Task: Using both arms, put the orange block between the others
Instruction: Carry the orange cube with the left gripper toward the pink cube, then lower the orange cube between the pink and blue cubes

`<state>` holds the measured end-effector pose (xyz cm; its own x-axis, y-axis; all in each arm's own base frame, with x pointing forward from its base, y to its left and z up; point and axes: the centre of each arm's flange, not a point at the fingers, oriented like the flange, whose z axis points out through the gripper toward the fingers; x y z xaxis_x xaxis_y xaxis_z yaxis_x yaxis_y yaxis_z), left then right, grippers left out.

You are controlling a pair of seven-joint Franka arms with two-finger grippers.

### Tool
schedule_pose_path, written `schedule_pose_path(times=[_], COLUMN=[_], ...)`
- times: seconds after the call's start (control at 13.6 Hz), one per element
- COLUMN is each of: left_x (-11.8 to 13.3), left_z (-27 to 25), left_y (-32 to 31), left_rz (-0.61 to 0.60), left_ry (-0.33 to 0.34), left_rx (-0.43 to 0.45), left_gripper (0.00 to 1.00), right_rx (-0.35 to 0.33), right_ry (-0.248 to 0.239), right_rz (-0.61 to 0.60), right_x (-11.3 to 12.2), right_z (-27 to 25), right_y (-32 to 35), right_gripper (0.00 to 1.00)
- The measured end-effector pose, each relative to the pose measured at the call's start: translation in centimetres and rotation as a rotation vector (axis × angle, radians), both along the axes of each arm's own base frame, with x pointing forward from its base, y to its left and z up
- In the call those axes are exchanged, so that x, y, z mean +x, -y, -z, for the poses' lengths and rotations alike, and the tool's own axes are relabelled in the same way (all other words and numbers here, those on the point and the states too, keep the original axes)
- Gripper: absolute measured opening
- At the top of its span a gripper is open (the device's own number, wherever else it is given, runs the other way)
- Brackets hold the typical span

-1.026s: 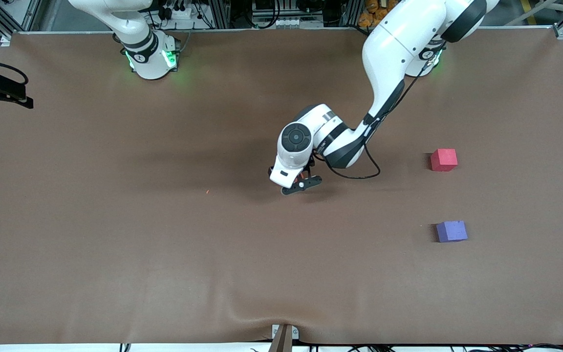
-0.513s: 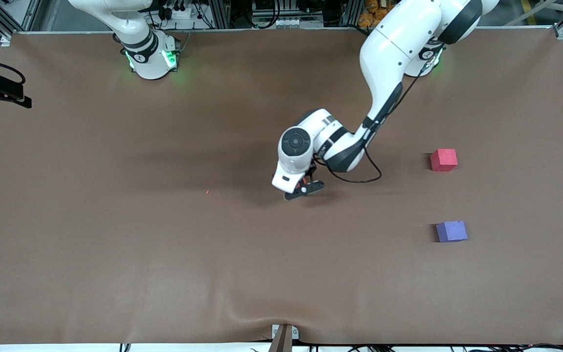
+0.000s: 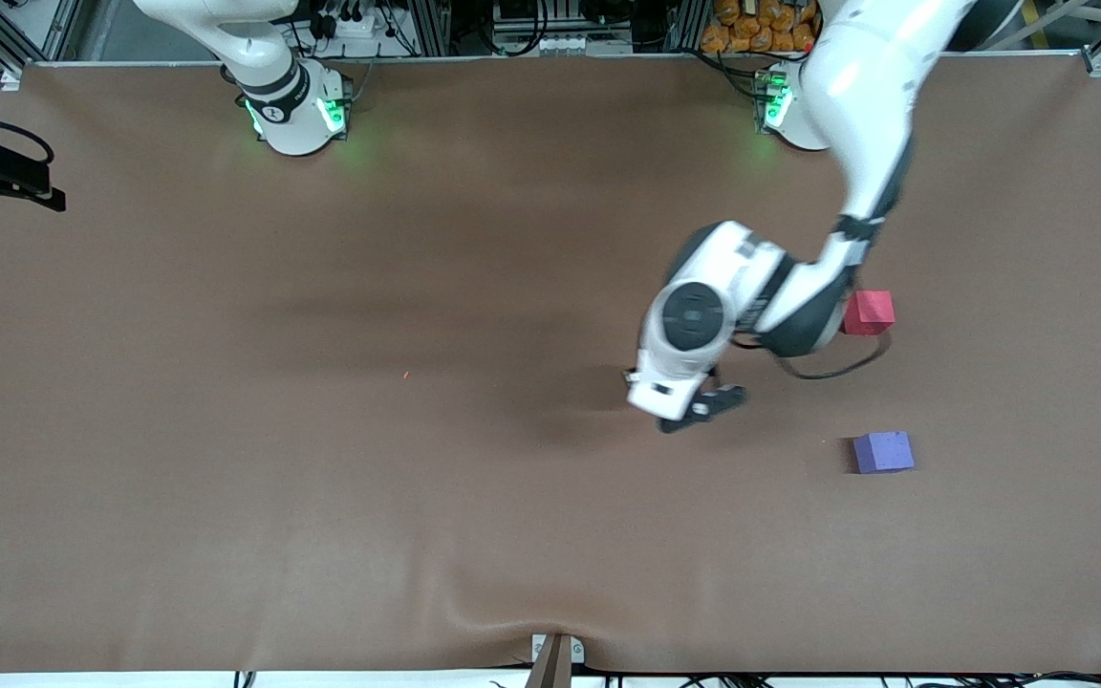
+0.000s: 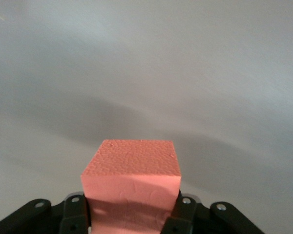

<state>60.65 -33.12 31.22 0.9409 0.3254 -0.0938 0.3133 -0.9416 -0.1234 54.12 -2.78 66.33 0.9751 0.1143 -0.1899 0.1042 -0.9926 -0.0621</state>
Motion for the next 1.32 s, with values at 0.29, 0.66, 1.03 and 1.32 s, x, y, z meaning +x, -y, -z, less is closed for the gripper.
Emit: schedule_pose_path(times=[0.29, 0.66, 1.03, 1.32], left_x=[1.8, 2.5, 0.4, -1.3], left_z=[-0.9, 1.4, 6.7, 9.3], left_y=[-12.6, -26.6, -31.5, -33.4], left_rz=[0.090, 0.223, 0.276, 0.270], left_ry=[-0.052, -0.078, -0.001, 0.037], left_rx=[-0.001, -0.058, -0.068, -0.069], left_gripper=[0.54, 0.54, 0.54, 0.54], right_rx=[0.000, 0.001, 0.001, 0.001], right_ry=[0.000, 0.000, 0.000, 0.000], right_rz=[-0.003, -0.005, -0.005, -0.005], right_x=[0.0, 0.0, 0.0, 0.0], right_z=[0.0, 0.0, 0.0, 0.0], right_y=[-0.2, -0.2, -0.2, -0.2], right_gripper=[1.00, 1.00, 1.00, 1.00])
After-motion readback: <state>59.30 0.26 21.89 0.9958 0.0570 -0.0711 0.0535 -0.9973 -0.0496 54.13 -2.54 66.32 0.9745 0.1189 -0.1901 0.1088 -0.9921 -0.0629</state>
